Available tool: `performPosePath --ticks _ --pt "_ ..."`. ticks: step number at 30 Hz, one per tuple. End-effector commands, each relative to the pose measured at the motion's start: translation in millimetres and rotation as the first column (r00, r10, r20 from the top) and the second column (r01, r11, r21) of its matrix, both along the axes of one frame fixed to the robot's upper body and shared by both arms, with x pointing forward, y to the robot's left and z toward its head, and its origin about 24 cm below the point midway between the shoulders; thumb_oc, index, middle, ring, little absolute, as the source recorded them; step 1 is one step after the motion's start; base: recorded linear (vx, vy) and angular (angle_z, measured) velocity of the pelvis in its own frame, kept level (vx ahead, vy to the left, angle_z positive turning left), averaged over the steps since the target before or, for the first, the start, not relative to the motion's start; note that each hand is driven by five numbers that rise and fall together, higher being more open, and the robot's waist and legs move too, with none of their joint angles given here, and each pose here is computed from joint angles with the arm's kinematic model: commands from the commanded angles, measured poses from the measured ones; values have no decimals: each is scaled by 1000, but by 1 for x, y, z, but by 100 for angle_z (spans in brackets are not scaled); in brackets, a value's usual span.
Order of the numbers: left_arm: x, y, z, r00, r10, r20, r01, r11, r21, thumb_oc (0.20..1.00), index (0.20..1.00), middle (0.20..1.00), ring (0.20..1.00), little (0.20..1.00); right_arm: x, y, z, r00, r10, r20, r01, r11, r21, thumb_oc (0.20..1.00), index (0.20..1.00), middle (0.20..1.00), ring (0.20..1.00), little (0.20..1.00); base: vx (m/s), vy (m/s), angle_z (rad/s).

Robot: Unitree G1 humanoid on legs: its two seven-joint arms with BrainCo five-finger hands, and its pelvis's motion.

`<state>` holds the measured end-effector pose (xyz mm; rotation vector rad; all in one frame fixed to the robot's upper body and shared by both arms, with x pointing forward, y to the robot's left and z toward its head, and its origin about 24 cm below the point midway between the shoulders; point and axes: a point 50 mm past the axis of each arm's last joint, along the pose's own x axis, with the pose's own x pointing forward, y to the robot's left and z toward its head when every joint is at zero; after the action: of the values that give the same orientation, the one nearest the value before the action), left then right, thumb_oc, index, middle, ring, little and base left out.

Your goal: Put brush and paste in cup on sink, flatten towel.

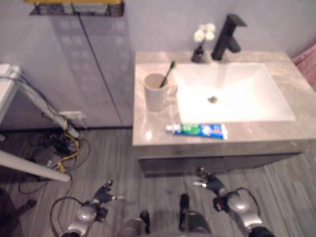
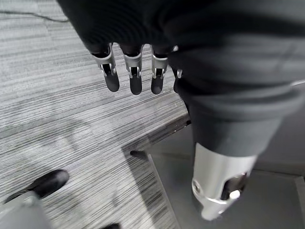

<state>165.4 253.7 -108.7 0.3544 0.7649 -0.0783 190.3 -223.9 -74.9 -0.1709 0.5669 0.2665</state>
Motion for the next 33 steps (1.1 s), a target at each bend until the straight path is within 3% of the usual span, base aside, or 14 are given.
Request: performPosePath --ticks 1,10,23,33 --pt "11 2 7 999 -1 53 0 1000 6 1000 1000 1000 1000 1000 14 -25 19 996 -8 91 17 995 -94 1000 1000 1000 1000 1000 69 -209 53" --pt "13 -15 12 994 -49 102 54 997 -51 1000 1000 1000 1000 1000 19 -32 20 995 -37 90 47 992 -118 1000 1000 1000 1000 1000 64 -10 -7" --pt "8 -1 16 990 -113 84 112 994 20 1000 1000 1000 1000 1000 21 -3 13 996 45 76 -40 997 -63 1000 1000 1000 1000 1000 12 144 -11" --pt "8 18 23 991 26 130 -29 999 18 1000 1000 1000 1000 1000 24 10 17 988 129 85 -125 991 -52 1000 1000 1000 1000 1000 19 -307 -1"
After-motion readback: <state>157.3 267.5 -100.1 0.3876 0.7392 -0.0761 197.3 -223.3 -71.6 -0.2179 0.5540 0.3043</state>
